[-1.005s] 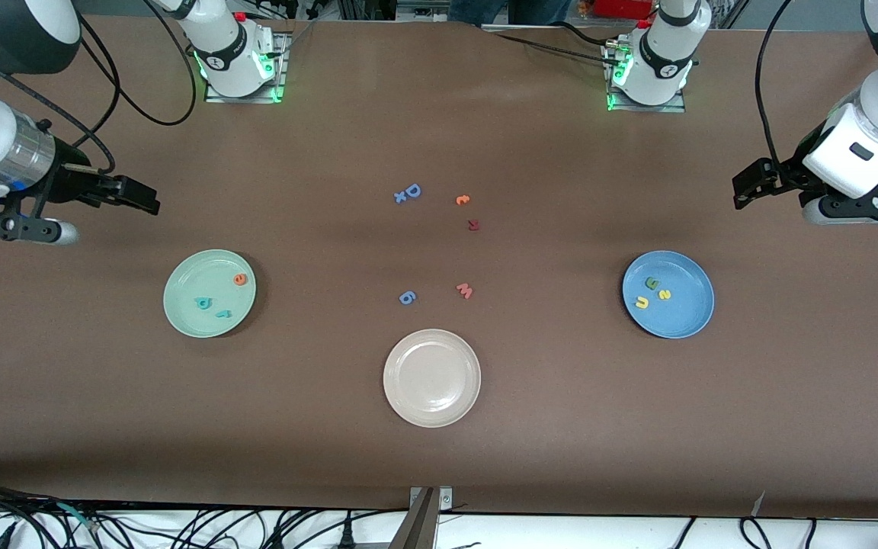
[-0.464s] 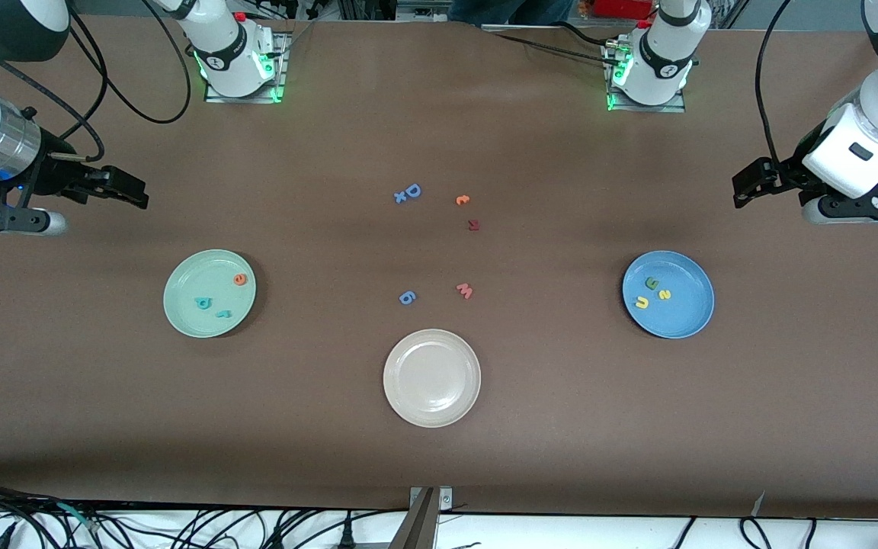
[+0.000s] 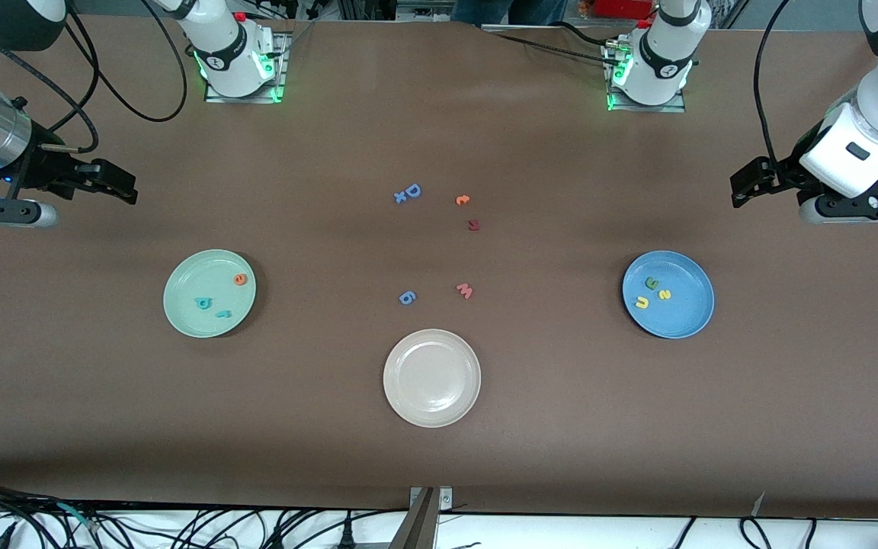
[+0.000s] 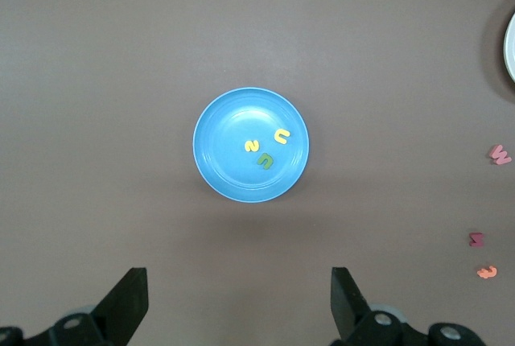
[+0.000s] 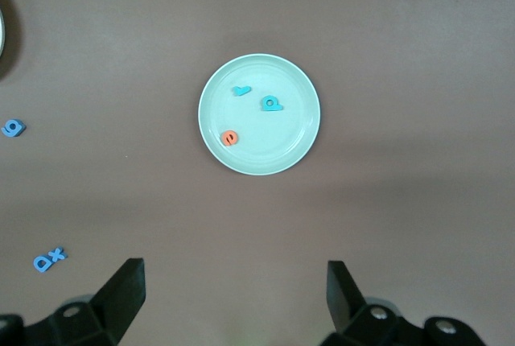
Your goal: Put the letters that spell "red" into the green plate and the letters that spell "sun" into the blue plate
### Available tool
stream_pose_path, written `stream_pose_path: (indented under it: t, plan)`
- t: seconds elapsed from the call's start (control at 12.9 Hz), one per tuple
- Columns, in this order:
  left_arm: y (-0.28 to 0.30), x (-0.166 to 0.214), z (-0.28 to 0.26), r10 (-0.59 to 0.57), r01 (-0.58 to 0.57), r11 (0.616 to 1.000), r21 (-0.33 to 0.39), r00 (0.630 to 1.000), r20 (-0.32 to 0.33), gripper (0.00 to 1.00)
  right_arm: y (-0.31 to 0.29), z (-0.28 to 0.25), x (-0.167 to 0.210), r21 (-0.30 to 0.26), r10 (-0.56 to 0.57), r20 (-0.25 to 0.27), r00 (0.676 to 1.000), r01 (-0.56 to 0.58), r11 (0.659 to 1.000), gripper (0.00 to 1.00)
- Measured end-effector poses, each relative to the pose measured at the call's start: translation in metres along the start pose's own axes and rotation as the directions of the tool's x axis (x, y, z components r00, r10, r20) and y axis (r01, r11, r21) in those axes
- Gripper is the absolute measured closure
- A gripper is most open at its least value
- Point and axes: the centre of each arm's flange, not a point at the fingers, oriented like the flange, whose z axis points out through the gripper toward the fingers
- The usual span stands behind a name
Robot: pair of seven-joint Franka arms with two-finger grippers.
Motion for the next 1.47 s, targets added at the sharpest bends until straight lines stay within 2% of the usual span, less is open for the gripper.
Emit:
stream_pose_path:
  t: [0.46, 1.0, 1.47]
  plan:
    - [0.002, 0.000, 0.000, 0.004, -0.004, 1.000, 0.000, 1.000, 0.000, 0.00, 0.007, -0.001, -0.004, -0.008, 0.010, 0.020, 1.000, -0.010, 1.000, 0.00]
    - [0.002, 0.000, 0.000, 0.004, -0.004, 1.000, 0.000, 1.000, 0.000, 0.00, 0.011, -0.008, 0.002, 0.002, 0.018, -0.039, 0.999, -0.018, 1.000, 0.00]
    - [0.004, -0.001, 0.000, 0.008, -0.008, 1.000, 0.000, 1.000, 0.000, 0.00, 0.014, -0.007, 0.002, 0.002, 0.024, -0.034, 0.999, -0.024, 1.000, 0.00]
